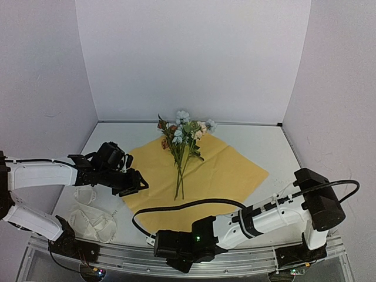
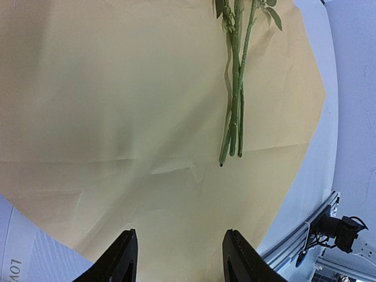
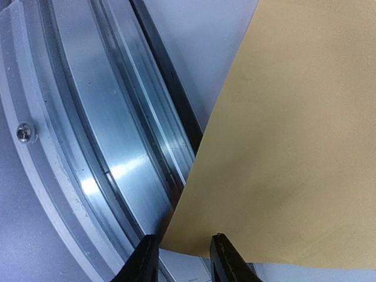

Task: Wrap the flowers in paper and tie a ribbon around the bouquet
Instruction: Pick up the bottom corner of the flattened wrapping paper from the center of the board.

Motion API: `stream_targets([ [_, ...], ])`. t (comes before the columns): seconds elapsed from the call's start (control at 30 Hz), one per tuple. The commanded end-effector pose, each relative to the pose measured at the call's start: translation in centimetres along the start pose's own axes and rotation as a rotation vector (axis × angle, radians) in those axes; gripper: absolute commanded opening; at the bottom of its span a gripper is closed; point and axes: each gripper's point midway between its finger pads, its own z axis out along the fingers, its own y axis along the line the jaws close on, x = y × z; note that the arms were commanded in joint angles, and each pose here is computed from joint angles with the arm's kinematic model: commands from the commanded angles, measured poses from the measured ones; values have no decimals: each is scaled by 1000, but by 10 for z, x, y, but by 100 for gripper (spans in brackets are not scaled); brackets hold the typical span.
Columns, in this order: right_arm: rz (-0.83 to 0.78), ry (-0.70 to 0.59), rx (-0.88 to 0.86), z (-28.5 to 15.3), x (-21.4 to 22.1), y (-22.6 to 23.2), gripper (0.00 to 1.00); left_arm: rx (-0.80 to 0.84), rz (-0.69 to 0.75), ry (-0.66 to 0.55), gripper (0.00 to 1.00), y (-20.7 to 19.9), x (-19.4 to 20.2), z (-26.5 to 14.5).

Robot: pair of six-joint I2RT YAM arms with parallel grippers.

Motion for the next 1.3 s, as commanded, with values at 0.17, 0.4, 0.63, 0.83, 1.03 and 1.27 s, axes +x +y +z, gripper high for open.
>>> stream_targets([
  [0.17,6,-55,73,-8,-17,-10,12,7,10,-19,51,-5,-6,-3],
  [0.4,69,-137,158,-28,-34,-34,0,4,6,-32,51,-7,-9,-5],
  [0.63,171,-196,224,-51,-59,-83,0,-35,4,-116,51,-10,-38,-20],
  [0.83,205,-210,295,-68,-85,-135,0,-19,-8,-181,52,-13,-73,-34],
  [1.03,221,-216,377,-80,-118,-199,0,-10,36,-202,52,-27,-102,-35],
  [1.27,263,-246,430,-88,-154,-280,0,14,70,-199,52,-42,-122,-23],
])
